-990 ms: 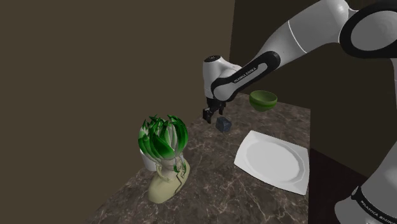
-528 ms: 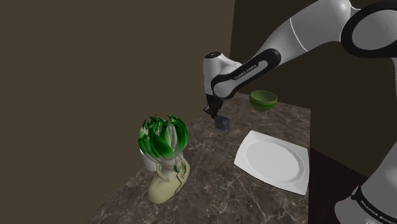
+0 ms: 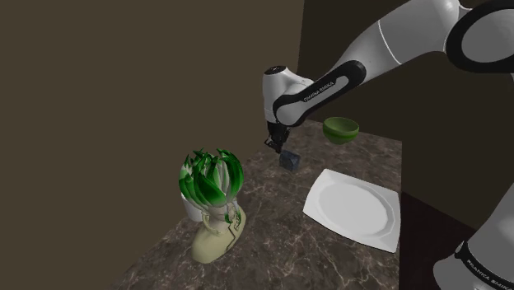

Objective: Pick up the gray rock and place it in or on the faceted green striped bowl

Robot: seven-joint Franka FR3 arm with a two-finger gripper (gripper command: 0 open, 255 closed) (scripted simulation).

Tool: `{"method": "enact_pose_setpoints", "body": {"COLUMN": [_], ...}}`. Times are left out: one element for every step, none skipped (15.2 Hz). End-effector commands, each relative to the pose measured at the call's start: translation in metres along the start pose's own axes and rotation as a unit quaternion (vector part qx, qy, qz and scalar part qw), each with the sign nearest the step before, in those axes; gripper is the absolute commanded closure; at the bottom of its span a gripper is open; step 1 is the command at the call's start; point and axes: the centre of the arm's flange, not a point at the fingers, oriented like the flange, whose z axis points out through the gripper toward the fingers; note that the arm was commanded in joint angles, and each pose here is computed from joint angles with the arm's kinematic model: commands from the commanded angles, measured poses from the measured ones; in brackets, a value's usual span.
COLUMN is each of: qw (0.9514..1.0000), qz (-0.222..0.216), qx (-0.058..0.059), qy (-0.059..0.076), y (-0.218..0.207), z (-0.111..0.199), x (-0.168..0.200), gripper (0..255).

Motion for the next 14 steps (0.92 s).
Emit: {"method": "enact_pose_setpoints", "body": {"qw": [1.0000,1.0000,0.9997,0.9989,0.9976,0.9956,0.9956,0.9956,0.9956,0.9956,0.9956,0.9956,0.9956,0.9956], "qz": [0.000,0.000,-0.006,-0.012,-0.018,-0.024,-0.024,-0.024,-0.024,-0.024,-0.024,-0.024,-0.024,-0.024], "qx": [0.000,0.000,0.022,0.044,0.066,0.088,0.089,0.089,0.089,0.089,0.089,0.089,0.089,0.089], "qy": [0.000,0.000,0.004,0.008,0.013,0.017,0.017,0.017,0.017,0.017,0.017,0.017,0.017,0.017], "y": [0.000,0.000,0.015,0.030,0.046,0.061,0.061,0.060,0.059,0.058,0.057,0.056,0.055,0.054], "z": [0.000,0.000,0.000,0.001,0.003,0.006,0.006,0.011,0.016,0.022,0.027,0.032,0.037,0.045], "x": [0.000,0.000,-0.012,-0.023,-0.034,-0.045,-0.045,-0.045,-0.045,-0.045,-0.045,-0.044,-0.044,-0.044], "gripper": [255,0,0,0,0,0,0,0,0,0,0,0,0,0]}}
